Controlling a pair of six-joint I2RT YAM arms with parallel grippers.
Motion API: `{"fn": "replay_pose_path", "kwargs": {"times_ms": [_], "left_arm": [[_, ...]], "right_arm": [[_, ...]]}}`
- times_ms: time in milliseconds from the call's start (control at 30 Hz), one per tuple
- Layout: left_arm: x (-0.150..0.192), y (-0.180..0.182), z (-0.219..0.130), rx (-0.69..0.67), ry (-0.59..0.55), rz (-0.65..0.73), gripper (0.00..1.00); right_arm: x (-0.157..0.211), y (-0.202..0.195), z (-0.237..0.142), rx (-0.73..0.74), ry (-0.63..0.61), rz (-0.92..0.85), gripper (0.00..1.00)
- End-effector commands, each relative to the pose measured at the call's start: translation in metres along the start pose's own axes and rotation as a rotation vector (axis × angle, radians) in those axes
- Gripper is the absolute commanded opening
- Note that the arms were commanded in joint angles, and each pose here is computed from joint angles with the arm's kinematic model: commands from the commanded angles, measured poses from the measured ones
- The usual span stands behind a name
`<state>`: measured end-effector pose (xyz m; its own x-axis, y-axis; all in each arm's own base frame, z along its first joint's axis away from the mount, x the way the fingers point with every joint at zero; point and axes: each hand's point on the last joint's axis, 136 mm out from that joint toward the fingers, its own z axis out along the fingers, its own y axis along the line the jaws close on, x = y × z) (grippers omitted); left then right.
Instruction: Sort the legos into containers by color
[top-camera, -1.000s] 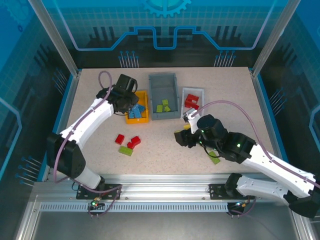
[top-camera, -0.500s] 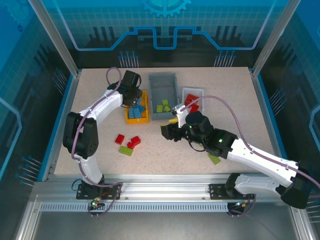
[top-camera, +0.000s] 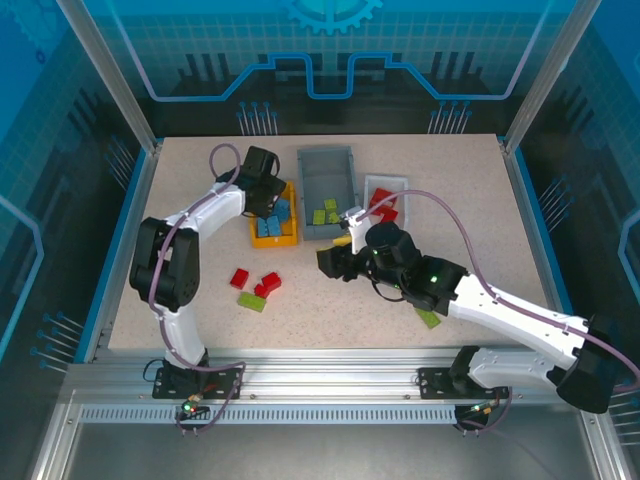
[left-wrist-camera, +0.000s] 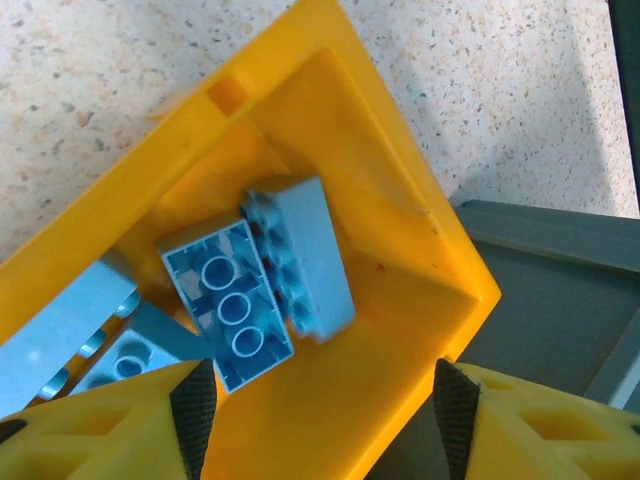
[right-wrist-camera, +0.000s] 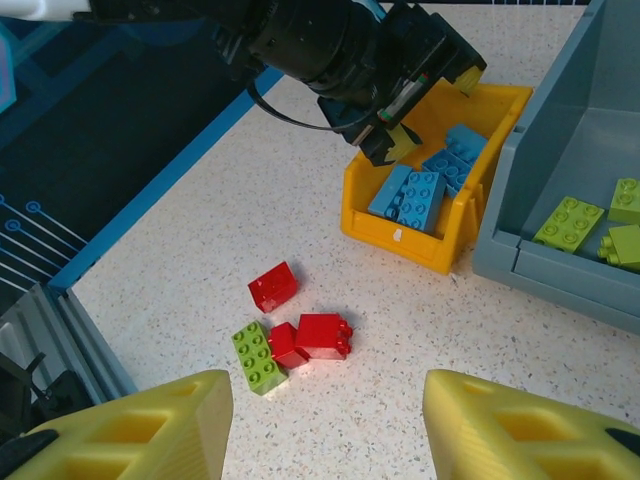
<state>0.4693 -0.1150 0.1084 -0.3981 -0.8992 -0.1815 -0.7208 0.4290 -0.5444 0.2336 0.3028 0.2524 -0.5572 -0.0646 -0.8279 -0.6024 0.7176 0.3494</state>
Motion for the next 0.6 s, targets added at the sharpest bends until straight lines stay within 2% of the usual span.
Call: {"fn": "replay_pose_path", "kwargs": {"times_ms": [0,200,333,433,567], "left_arm": [[-0.004,-0.016,-0.042,0.090,0.006,-0.020,0.64],[-0.003,-0.017,-0.117,0.199,-0.016,0.026,0.64],[0.004,0.002,-0.176,0.238,-0.009,0.171,0.64],[0.013,0.021,-0.218,0.301,0.000,0.302,0.64],[0.022,0.053,-0.260,0.352,-0.011,0.423,0.64]], "right_arm": [[0.000,0.002,0.008,0.008,0.030,-0.032,0.55],[0.036,-0.004,0.043,0.097,0.216,-0.180,0.55],[0.086,0.002,0.083,0.099,0.413,-0.334,0.60],[0.116,0.003,0.109,0.063,0.494,-0.405,0.66],[0.140,0.001,0.137,0.032,0.576,-0.495,0.68]]}}
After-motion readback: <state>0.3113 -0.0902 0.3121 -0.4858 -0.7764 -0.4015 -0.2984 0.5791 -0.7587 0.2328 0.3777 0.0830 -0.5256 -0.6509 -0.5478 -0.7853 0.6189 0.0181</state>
